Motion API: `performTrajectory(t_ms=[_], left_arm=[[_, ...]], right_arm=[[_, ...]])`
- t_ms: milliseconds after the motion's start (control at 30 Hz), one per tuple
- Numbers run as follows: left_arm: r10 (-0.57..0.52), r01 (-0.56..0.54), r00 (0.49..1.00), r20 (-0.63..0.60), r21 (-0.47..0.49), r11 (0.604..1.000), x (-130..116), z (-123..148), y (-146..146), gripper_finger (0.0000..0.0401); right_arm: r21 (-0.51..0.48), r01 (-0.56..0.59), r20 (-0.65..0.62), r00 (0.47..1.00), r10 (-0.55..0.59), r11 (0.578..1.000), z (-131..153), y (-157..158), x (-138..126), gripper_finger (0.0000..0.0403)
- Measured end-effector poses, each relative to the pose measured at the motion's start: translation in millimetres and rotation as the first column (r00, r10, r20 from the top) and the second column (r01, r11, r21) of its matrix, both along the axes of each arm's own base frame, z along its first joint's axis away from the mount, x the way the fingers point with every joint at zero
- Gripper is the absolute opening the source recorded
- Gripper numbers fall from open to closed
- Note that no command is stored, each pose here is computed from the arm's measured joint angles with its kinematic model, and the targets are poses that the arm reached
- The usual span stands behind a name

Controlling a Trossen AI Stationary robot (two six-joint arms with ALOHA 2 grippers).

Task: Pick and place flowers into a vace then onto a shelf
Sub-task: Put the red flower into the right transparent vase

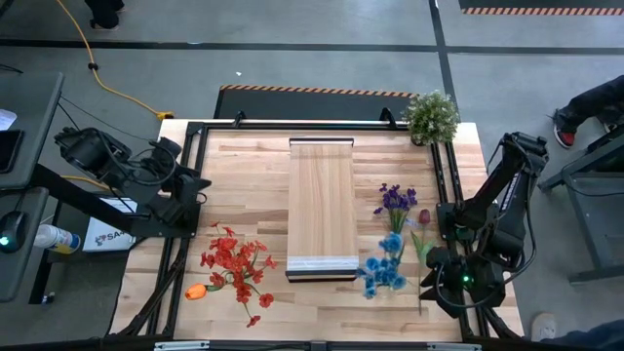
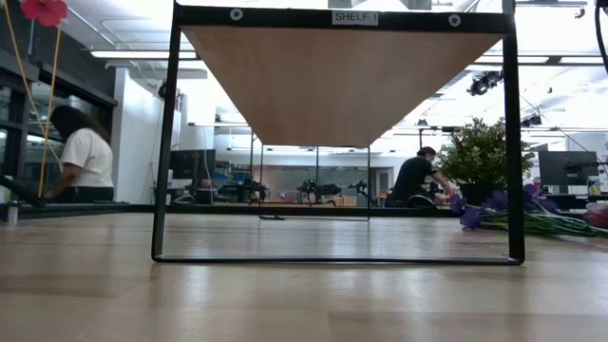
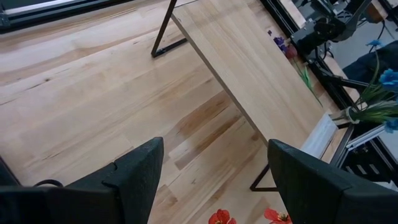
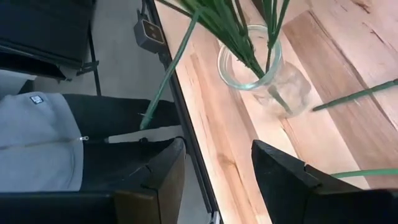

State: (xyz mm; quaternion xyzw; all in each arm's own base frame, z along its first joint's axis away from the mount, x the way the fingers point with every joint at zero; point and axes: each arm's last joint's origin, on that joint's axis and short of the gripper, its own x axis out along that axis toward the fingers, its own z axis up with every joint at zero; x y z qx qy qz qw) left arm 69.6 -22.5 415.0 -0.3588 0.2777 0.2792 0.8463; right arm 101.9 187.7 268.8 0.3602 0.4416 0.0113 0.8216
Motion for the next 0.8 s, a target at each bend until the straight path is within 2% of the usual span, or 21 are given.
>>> performTrajectory(t_ms=[100,200,433,800], left_arm=[[0.000,0.000,1.000,-0.004,0.002,1.000,1.2,-0.2,-0.7,0.0321],[0.000,0.000,1.000,-0.004,0.003,1.000,1.3,-0.3,-0.8,0.0320],[-0.002,0.002,1.000,-0.005,0.005,1.000,1.3,-0.3,-0.8,0.0321],[-0.015,0.015,1.000,-0.010,0.018,1.000,1.3,-0.3,-0.8,0.0321]], right_arm=[[0.017,0.001,-0.028,1.000,-0.001,1.000,-0.6,0.1,-0.7,0.0173],[0.031,0.015,-0.125,0.992,-0.011,0.999,-4.1,-2.4,-3.9,0.0173],[-0.013,0.066,-0.372,0.926,-0.066,0.998,-13.6,-13.4,-13.3,0.0172],[0.020,0.054,-0.418,0.908,-0.041,0.998,-13.6,-11.8,-13.6,0.0173]])
